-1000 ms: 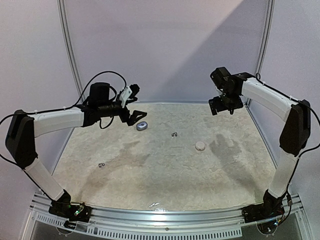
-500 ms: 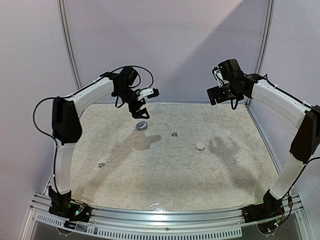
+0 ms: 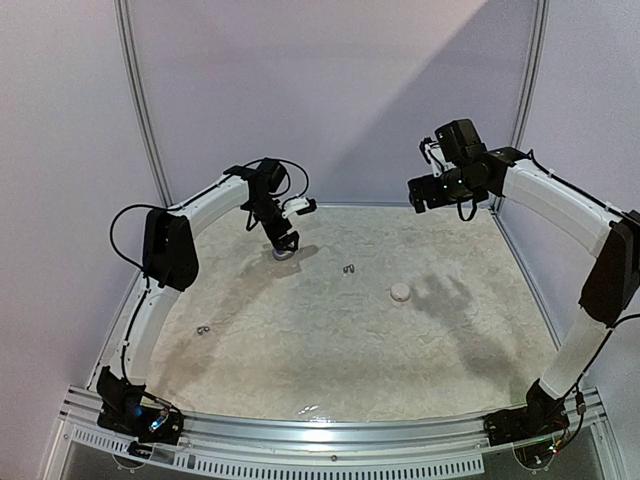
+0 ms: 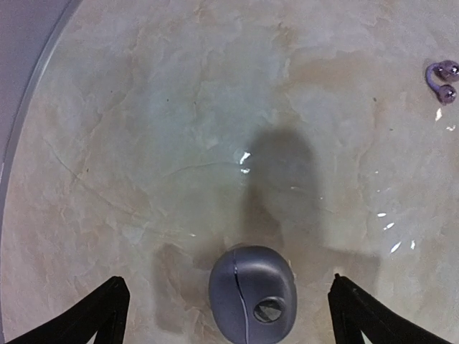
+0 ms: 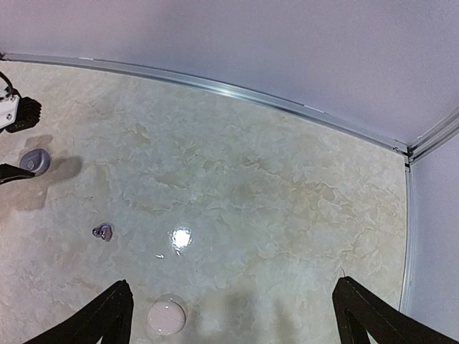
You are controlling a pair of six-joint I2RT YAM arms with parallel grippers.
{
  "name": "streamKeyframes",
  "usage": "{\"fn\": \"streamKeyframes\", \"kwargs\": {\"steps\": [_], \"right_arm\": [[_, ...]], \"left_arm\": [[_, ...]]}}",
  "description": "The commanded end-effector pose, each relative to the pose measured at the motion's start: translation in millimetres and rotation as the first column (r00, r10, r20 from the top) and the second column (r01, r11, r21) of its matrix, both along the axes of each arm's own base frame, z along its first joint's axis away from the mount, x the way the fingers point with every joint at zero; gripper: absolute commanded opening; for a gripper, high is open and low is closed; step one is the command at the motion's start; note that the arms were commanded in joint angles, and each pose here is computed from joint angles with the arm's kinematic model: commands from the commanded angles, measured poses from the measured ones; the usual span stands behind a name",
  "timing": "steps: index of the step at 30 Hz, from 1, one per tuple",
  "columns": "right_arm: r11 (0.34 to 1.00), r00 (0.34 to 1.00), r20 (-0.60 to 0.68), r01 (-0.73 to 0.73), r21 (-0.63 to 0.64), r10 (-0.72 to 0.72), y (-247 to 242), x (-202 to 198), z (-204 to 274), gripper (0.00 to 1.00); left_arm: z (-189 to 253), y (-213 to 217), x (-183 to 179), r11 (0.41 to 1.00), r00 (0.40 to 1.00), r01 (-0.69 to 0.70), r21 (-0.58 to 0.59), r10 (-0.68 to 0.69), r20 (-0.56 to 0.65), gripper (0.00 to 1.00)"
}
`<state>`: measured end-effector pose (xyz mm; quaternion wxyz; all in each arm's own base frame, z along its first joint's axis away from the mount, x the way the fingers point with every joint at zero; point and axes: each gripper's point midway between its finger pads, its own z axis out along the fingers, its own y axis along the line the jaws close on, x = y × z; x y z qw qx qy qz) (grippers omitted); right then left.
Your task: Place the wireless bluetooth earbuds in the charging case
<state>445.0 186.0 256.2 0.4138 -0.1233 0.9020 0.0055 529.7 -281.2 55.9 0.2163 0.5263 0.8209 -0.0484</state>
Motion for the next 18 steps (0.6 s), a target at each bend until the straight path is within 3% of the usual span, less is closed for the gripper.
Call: {"fn": "streamKeyframes", "kwargs": {"steps": [1,6,15,18], "right_arm": [[1.0,1.0,-0.019,-0.001,0.009,0.002,-2.4,-15.6,7.5,0.99],[0.999,0.999,-0.03,0.029,0.016,-0.028,-9.3,-25.2,5.6,0.99],[0.999,0.998,-0.057,0.041,0.033,-0.039,-9.5,-36.1,0.6,0.99],[0.998,0.997,-0.058,0.044,0.037,-0.042,-9.6,-37.5,1.2,0.99]], "left_arm": [[-21.1,0.1,1.3,0.999,0.999,-0.016,-0.029,0.015,-0.041,0.99],[-43.4,7.8,-23.0,0.999,0.983,-0.049,-0.021,0.044,-0.178,0.93],[-52.7,6.4,-27.2,0.997,0.975,-0.066,-0.036,0.056,-0.213,0.74],[-56.9,10.3,-29.2,0.997,0.972,-0.072,-0.026,0.064,-0.227,0.63]]}}
